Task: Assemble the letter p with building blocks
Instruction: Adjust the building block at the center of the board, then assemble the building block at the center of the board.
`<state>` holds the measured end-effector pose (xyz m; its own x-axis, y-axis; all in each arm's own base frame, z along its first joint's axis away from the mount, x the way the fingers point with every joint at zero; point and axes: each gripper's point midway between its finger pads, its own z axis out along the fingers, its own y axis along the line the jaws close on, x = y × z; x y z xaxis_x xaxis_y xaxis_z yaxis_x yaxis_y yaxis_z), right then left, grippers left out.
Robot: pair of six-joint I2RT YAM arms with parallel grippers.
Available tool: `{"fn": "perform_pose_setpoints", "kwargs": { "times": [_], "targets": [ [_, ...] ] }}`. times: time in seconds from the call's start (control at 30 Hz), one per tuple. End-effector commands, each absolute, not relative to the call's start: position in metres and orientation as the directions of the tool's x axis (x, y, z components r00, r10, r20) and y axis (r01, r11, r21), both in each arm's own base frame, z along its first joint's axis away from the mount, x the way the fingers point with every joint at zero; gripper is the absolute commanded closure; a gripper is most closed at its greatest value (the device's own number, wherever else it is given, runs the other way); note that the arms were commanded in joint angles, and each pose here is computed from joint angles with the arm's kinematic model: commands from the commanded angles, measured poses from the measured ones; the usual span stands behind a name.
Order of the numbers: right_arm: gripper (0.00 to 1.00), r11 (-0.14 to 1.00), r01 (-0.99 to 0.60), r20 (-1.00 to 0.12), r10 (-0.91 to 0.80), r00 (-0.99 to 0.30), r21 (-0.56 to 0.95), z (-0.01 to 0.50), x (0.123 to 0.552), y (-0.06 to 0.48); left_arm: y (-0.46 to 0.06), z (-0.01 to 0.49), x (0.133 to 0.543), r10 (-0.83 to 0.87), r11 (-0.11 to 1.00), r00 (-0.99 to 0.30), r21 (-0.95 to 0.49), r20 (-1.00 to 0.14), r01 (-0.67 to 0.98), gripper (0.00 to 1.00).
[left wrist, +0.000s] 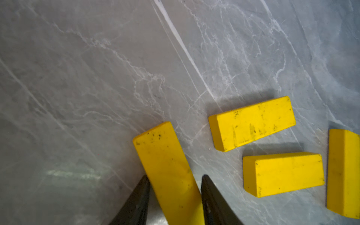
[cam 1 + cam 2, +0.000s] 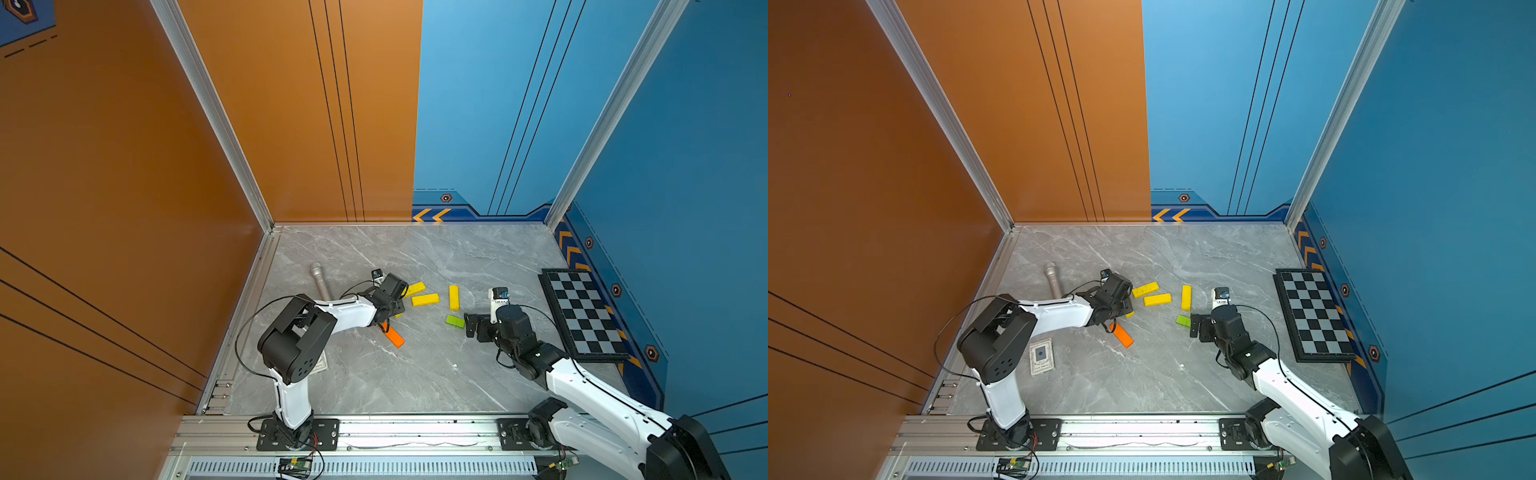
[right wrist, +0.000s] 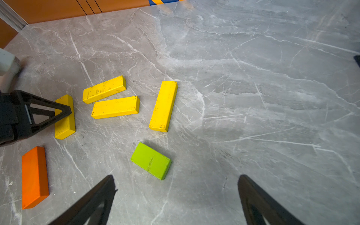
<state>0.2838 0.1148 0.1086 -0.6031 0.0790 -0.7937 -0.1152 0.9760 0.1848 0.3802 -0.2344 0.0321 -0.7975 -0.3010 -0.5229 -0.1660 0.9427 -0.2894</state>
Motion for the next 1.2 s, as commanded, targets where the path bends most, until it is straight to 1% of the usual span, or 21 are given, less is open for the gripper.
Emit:
{"fn": "perform_pose_setpoints", "kwargs": {
  "times": [0.0,0.17,0.23,0.33,0.43,0.5,0.63,0.67,0.73,0.77,0.8,0.9,0.93,0.97,1.03,1.1,1.17],
  "targets": [
    [0.00,0.977,-0.087,-0.791,0.105,-0.602,0.195,0.113,0.288,0.113,-0.227,0.022,0.375,-0.176,0.981,-0.855,-0.163,-0.488,-0.109,0.54],
    [0.00,0.977,-0.080,-0.782,0.106,-0.614,0.196,0.111,0.289,0.113,-0.223,0.019,0.378,-0.034,0.998,-0.888,-0.054,-0.459,-0.010,0.55],
    [0.00,0.977,-0.077,-0.779,0.108,-0.618,0.196,0.110,0.289,0.112,-0.220,0.019,0.380,-0.010,0.999,-0.894,-0.036,-0.448,0.007,0.57],
    [0.00,0.978,-0.073,-0.778,0.109,-0.618,0.195,0.110,0.289,0.111,-0.221,0.020,0.382,0.038,0.999,-0.896,-0.018,-0.442,0.052,0.59],
    [0.00,0.978,-0.072,-0.778,0.112,-0.619,0.198,0.110,0.289,0.110,-0.226,0.018,0.383,0.097,0.994,-0.902,-0.007,-0.422,0.110,0.62],
    [0.00,0.977,-0.072,-0.777,0.113,-0.619,0.200,0.109,0.289,0.110,-0.229,0.016,0.383,0.121,0.991,-0.905,-0.009,-0.409,0.136,0.61],
    [0.00,0.978,-0.069,-0.774,0.113,-0.623,0.199,0.108,0.290,0.110,-0.232,0.014,0.383,0.148,0.987,-0.905,-0.002,-0.398,0.162,0.62],
    [0.00,0.978,-0.068,-0.774,0.114,-0.623,0.199,0.107,0.290,0.110,-0.231,0.015,0.384,0.146,0.987,-0.905,0.002,-0.400,0.159,0.59],
    [0.00,0.978,-0.068,-0.771,0.111,-0.627,0.196,0.106,0.290,0.109,-0.230,0.019,0.384,0.143,0.988,-0.901,0.002,-0.409,0.155,0.59],
    [0.00,0.979,-0.065,-0.770,0.111,-0.628,0.194,0.105,0.290,0.109,-0.229,0.022,0.385,0.138,0.989,-0.898,0.004,-0.418,0.150,0.56],
    [0.00,0.979,-0.064,-0.770,0.109,-0.629,0.191,0.104,0.291,0.109,-0.229,0.025,0.385,0.136,0.989,-0.895,0.007,-0.425,0.147,0.51],
    [0.00,0.974,-0.100,-0.770,0.095,-0.631,0.203,0.104,0.291,0.115,-0.225,0.044,0.386,0.140,0.990,-0.866,0.045,-0.480,0.135,0.48],
    [0.00,0.970,-0.120,-0.772,0.090,-0.629,0.210,0.105,0.291,0.119,-0.224,0.053,0.388,0.147,0.989,-0.848,0.066,-0.509,0.132,0.41],
    [0.00,0.968,-0.143,-0.776,0.075,-0.627,0.209,0.105,0.290,0.122,-0.225,0.063,0.387,0.156,0.988,-0.826,0.082,-0.541,0.134,0.36],
    [0.00,0.963,-0.180,-0.800,0.053,-0.598,0.199,0.110,0.291,0.126,-0.228,0.084,0.386,0.172,0.985,-0.781,0.094,-0.601,0.145,0.34],
    [0.00,0.953,-0.226,-0.827,0.041,-0.561,0.200,0.119,0.293,0.133,-0.230,0.102,0.382,0.180,0.983,-0.742,0.098,-0.646,0.154,0.27],
    [0.00,0.929,-0.305,-0.848,0.016,-0.531,0.209,0.133,0.296,0.148,-0.233,0.116,0.376,0.192,0.980,-0.712,0.097,-0.675,0.172,0.22]
  ]
}}
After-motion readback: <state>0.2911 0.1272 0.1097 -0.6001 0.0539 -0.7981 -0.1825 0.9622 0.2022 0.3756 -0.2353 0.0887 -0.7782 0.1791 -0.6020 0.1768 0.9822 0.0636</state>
